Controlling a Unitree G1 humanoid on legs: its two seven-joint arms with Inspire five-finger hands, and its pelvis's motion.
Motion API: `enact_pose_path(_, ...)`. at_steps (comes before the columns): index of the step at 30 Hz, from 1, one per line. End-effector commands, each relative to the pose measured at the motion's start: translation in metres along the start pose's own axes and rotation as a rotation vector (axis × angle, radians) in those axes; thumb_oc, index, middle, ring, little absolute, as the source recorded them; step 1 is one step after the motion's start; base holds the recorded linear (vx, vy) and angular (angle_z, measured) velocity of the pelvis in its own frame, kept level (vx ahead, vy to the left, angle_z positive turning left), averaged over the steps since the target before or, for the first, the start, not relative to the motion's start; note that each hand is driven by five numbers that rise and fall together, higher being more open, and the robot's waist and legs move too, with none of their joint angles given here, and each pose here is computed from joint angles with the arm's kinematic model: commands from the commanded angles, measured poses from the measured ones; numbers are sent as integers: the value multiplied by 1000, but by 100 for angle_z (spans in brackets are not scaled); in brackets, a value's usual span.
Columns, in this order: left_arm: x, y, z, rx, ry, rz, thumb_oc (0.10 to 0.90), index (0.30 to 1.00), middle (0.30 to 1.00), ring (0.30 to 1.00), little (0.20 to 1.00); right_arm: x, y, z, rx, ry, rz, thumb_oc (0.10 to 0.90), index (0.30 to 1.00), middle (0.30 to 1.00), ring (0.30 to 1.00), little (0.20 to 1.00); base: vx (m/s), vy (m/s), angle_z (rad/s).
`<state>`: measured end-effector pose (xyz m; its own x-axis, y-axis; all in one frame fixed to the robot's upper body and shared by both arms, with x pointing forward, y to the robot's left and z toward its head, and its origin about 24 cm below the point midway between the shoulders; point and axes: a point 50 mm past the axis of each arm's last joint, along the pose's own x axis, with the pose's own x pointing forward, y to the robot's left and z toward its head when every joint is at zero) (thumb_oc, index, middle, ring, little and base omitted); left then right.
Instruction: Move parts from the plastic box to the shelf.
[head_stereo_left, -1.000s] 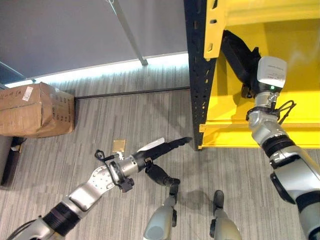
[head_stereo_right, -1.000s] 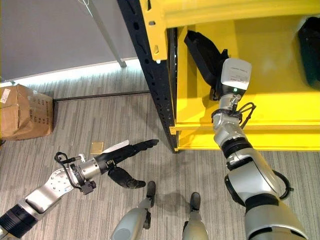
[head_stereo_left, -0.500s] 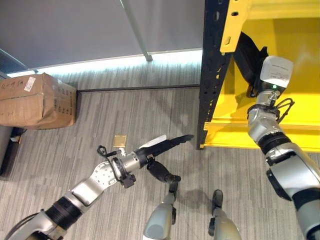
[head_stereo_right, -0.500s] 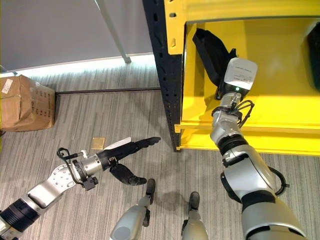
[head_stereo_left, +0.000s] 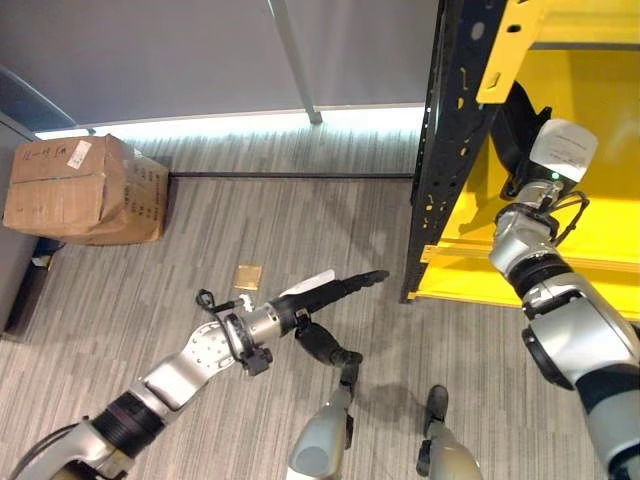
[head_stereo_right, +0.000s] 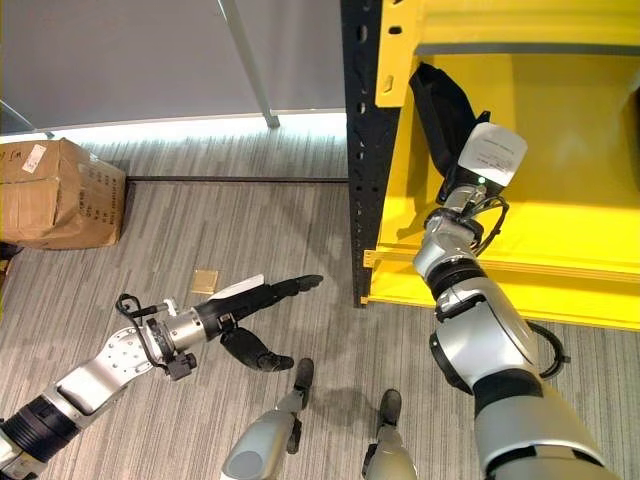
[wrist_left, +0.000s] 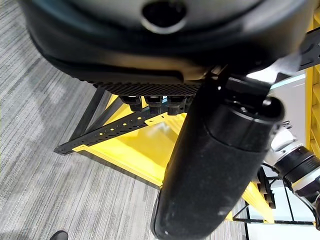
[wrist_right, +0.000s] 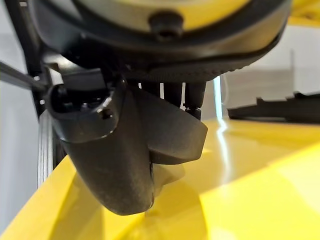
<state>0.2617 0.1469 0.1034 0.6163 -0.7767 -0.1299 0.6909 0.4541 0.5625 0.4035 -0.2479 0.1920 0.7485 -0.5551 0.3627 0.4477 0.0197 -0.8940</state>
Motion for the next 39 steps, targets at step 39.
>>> enact_pose_path(39,12,10,50,137,-217,0,900,1000,1000,1000,1000,-27,40,-132,-105,550,164,400,300,300,300,300,2,-3,0)
